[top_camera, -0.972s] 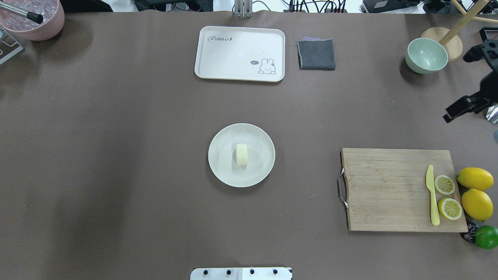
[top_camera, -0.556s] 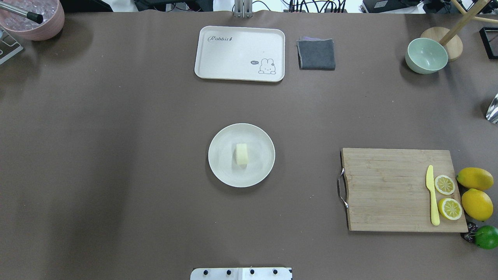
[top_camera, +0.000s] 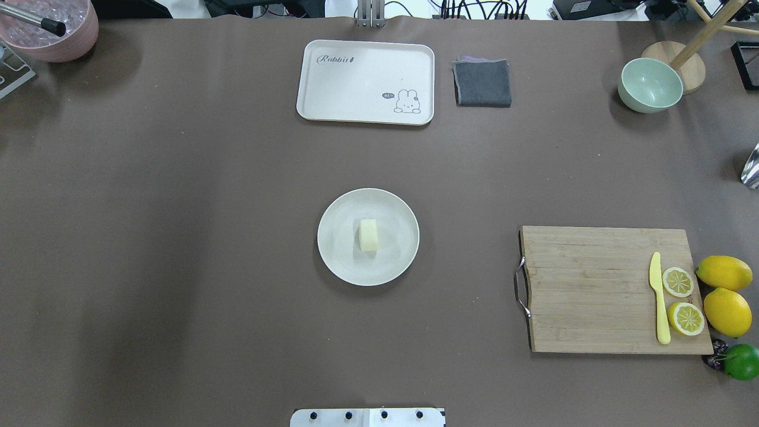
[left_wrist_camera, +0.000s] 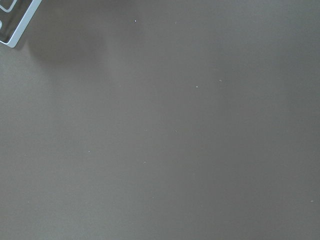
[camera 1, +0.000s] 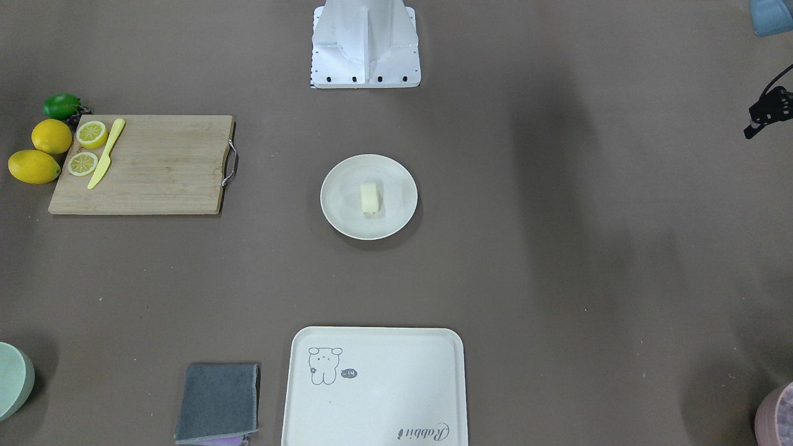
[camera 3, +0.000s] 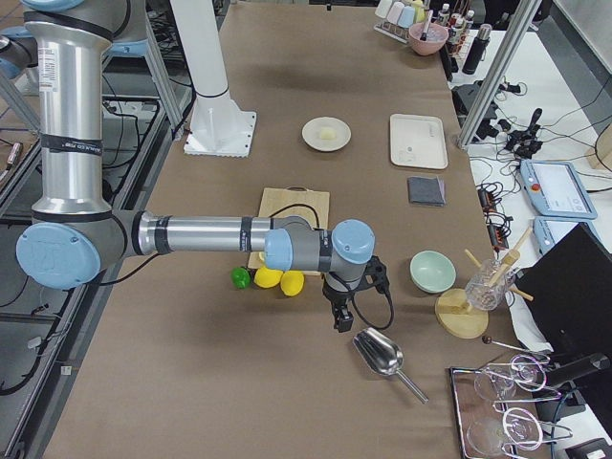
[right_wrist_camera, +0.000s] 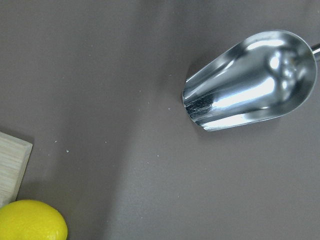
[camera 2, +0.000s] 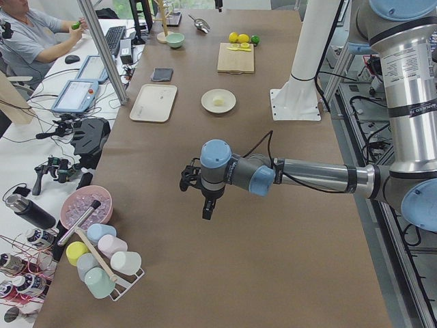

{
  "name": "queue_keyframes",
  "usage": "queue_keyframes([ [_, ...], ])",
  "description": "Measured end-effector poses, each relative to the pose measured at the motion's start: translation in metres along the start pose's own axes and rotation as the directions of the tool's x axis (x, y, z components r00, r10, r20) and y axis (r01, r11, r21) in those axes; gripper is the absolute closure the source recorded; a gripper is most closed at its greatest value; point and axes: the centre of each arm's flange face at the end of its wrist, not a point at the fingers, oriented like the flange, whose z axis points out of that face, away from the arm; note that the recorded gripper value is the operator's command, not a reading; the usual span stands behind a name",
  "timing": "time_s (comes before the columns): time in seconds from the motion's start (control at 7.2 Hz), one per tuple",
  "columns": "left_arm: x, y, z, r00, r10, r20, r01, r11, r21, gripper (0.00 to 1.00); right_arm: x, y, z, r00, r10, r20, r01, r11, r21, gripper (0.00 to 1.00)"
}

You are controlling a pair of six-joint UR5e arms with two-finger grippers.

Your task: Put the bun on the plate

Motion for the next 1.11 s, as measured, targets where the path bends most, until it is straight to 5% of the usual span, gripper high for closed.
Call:
queue_keyframes([
  [0.42,-0.014,-0.018,0.001,0.997,-0.063,-0.035,0.062,0.997,-0.034,0.03,0.003,-0.002,-0.005,1.000,0.002,-0.011,-0.001,1.000,0.008,0.00],
  [1.11,-0.042,-0.016,-0.011,0.999,-0.034,-0.030,0.034,0.999,-0.005,0.03,0.008,0.004,-0.012,1.000,0.015,-0.007,-0.015,1.000,0.025,0.00],
])
